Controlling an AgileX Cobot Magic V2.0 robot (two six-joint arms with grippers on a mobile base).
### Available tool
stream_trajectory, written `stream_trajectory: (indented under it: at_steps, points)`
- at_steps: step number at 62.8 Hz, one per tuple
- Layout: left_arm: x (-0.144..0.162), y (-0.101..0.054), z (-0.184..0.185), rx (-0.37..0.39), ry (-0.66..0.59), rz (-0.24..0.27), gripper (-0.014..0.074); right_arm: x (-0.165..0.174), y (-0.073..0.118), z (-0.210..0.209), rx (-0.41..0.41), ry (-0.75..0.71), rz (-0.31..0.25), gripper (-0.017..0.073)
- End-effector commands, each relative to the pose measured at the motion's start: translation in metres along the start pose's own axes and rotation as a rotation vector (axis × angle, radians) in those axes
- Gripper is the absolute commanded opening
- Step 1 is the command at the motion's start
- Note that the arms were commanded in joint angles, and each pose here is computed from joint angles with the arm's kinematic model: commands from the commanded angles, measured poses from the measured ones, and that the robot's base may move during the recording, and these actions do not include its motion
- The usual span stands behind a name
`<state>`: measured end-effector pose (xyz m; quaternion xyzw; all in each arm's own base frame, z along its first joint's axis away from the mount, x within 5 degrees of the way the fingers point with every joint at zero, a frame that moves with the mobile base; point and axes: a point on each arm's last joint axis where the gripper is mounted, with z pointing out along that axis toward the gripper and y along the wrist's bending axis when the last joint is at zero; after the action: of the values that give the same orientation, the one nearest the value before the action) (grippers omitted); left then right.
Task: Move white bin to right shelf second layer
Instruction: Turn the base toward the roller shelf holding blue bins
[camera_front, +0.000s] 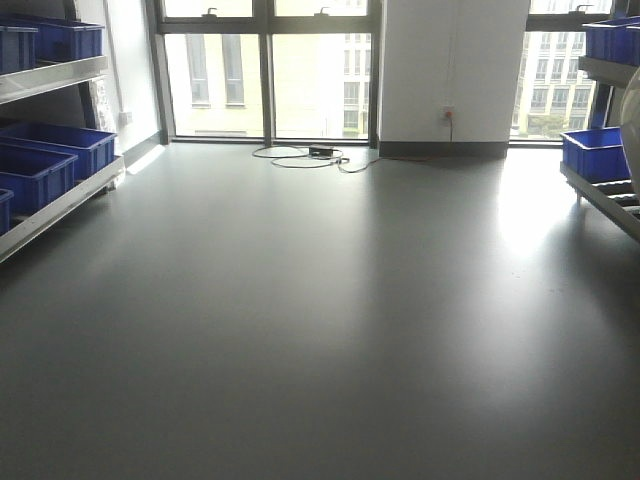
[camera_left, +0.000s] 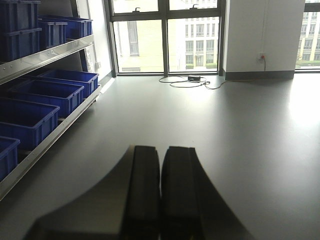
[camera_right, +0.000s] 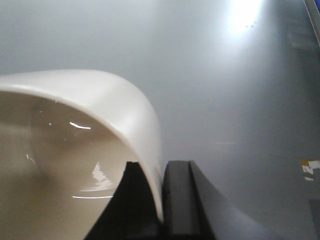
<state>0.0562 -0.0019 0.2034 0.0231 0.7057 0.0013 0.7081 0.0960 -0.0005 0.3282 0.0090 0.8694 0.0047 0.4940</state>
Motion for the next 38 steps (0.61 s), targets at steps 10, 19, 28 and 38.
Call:
stream_trajectory:
  at_steps: [10,19,28,38]
  points:
    - [0.0041,0.0001,0.0003,-0.002,-0.061,-0.009,0.0085,-0.0158,-0.0005,-0.0053,0.005,-0.116,0.004,0.0055]
    - [0.0041,0.0001,0.0003,-0.002,-0.061,-0.009,0.0085,-0.0158,-0.0005,-0.0053,0.005,-0.116,0.004,0.0055]
    - [0.0041,0.0001,0.0003,-0.002,-0.061,-0.009,0.0085,-0.0158,-0.0005,-0.0053,0.005,-0.116,0.004,0.0055]
    - [0.0041,0.0001,0.0003,-0.002,-0.061,-0.009,0.0085,-0.0158,-0.0005,-0.0053,0.005,-0.116,0.004,0.0055]
